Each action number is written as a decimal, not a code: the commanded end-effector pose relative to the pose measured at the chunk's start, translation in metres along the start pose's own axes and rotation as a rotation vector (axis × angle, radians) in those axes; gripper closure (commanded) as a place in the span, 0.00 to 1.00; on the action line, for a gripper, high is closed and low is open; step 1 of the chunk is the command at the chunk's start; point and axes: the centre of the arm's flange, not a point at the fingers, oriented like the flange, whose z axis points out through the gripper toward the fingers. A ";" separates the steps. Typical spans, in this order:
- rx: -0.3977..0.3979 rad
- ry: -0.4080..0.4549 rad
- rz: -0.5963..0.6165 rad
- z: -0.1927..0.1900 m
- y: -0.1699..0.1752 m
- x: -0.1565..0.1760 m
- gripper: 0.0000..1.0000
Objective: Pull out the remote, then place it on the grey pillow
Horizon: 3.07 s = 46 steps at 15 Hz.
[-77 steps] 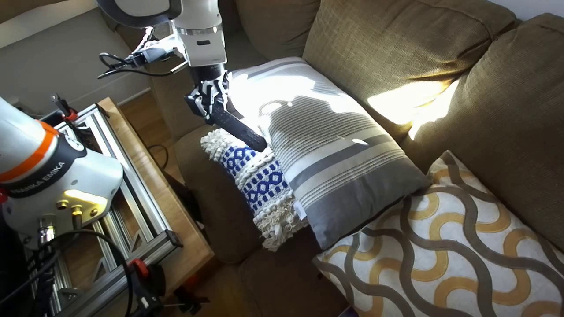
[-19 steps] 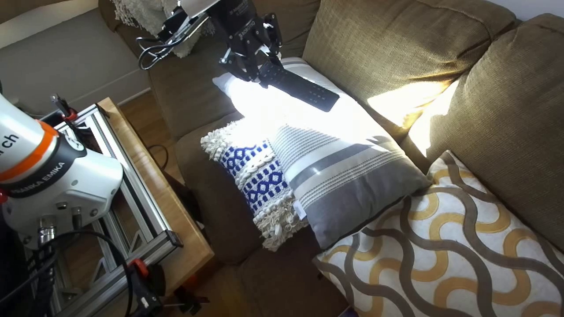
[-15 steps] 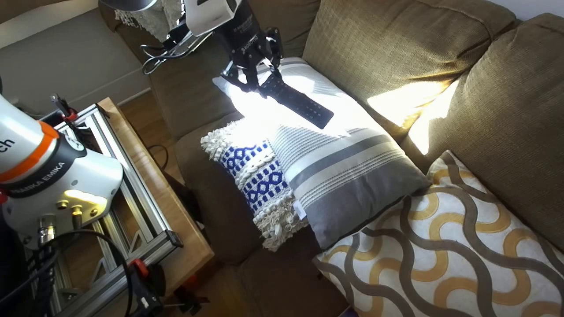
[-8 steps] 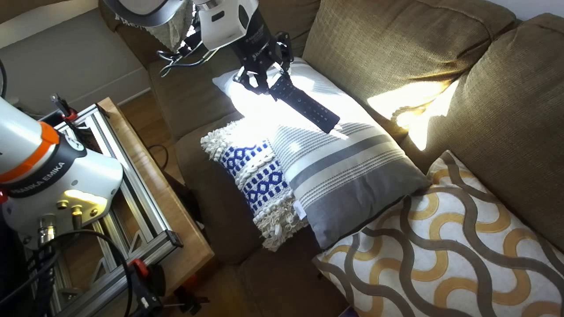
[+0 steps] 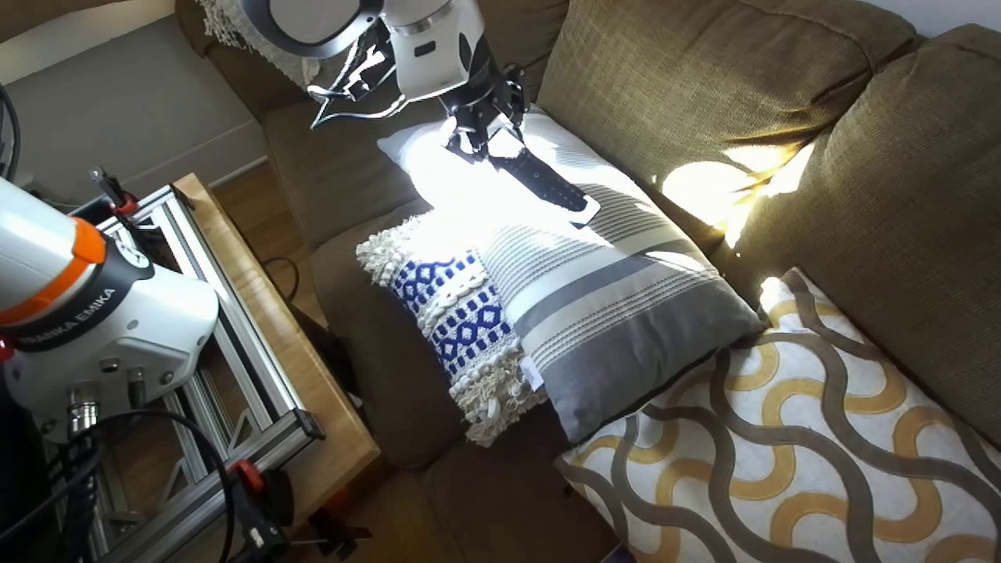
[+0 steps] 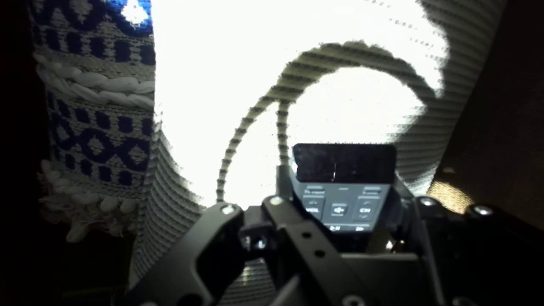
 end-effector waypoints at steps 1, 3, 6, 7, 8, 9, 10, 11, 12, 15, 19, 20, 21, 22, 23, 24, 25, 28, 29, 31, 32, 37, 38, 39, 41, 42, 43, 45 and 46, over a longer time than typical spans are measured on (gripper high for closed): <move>-0.020 -0.015 0.039 0.059 -0.007 0.013 0.74; -0.028 -0.041 0.052 0.074 -0.007 0.015 0.74; -0.039 -0.068 0.065 0.087 -0.008 0.014 0.24; -0.037 -0.081 0.059 0.089 -0.009 0.014 0.22; -0.036 -0.082 0.061 0.090 -0.008 0.012 0.16; -0.033 -0.089 0.053 0.090 -0.009 0.011 0.10; -0.032 -0.085 0.052 0.087 -0.008 0.007 0.02; -0.032 -0.085 0.051 0.083 -0.007 0.005 0.00; -0.029 -0.086 0.051 0.079 -0.005 0.004 0.00; -0.025 -0.071 0.048 0.061 -0.001 0.000 0.00; -0.018 -0.056 0.059 0.031 0.008 0.007 0.00; -0.018 -0.056 0.060 0.023 0.011 0.010 0.00; -0.015 -0.052 0.060 0.015 0.012 0.013 0.00; -0.011 -0.040 0.060 0.005 0.015 0.017 0.00; -0.010 -0.030 0.056 -0.004 0.016 0.020 0.00; -0.010 -0.017 0.048 -0.011 0.018 0.024 0.00; -0.014 -0.002 0.018 -0.018 0.018 0.027 0.00; -0.077 0.015 -0.133 -0.035 0.022 0.037 0.00; -0.102 0.019 -0.187 -0.039 0.023 0.041 0.00; -0.156 0.032 -0.291 -0.046 0.022 0.045 0.00; -0.180 0.056 -0.351 -0.050 0.022 0.046 0.00; -0.239 0.128 -0.617 -0.078 0.007 0.046 0.00; -0.239 0.134 -0.665 -0.083 0.003 0.046 0.00; -0.235 0.135 -0.704 -0.090 0.001 0.046 0.00; -0.227 0.139 -0.776 -0.104 -0.002 0.041 0.00; -0.236 0.124 -0.795 -0.112 -0.003 0.041 0.00; -0.248 0.110 -0.792 -0.118 -0.002 0.037 0.00; -0.263 0.126 -0.805 -0.133 0.001 0.034 0.00; -0.264 0.128 -0.814 -0.138 0.004 0.031 0.00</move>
